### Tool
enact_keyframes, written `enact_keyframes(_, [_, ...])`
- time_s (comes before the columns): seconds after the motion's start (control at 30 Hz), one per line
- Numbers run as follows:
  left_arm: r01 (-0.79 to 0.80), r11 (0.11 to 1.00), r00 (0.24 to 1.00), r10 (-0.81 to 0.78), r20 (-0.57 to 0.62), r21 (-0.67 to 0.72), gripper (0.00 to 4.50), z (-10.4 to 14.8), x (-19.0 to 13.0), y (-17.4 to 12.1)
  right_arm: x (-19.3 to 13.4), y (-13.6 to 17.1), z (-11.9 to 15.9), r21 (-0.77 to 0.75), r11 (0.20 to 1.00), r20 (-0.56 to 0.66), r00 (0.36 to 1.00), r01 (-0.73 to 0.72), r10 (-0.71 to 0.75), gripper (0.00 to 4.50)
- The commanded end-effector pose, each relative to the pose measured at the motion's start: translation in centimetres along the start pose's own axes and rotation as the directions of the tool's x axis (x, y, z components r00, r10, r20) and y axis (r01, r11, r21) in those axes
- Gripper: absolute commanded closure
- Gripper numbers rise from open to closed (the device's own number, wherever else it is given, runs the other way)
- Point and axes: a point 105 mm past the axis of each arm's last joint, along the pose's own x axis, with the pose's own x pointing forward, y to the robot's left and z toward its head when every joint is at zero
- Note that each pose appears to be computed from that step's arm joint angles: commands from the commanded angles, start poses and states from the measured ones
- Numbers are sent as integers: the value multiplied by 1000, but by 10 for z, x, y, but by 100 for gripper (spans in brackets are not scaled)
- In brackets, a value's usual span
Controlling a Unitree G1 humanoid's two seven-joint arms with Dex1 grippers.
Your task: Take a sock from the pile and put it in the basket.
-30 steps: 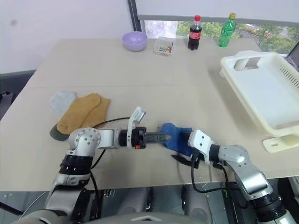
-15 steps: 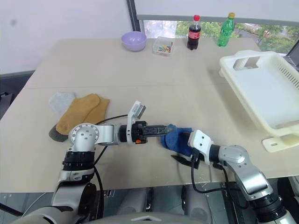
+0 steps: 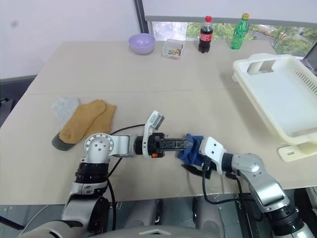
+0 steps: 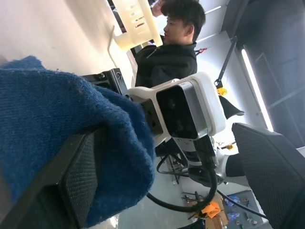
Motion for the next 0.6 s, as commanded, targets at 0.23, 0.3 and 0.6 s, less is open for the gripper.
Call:
enact_keyframes(0.23, [-30,999,999,30,13,-11,3,0,17,14,-11,-12,13,6,997,37,996,75,-76,0])
enact_keyframes(0.3, [-36,999,999,36,14,-17,3,0,18,18,-15,-14,19,21,995,57,994,96,-97,0])
enact_keyframes(0.6, [-49,998,998,51,48,-35,3,7,27,30,-41,-13,33,82,988,118,983,133,-143,0])
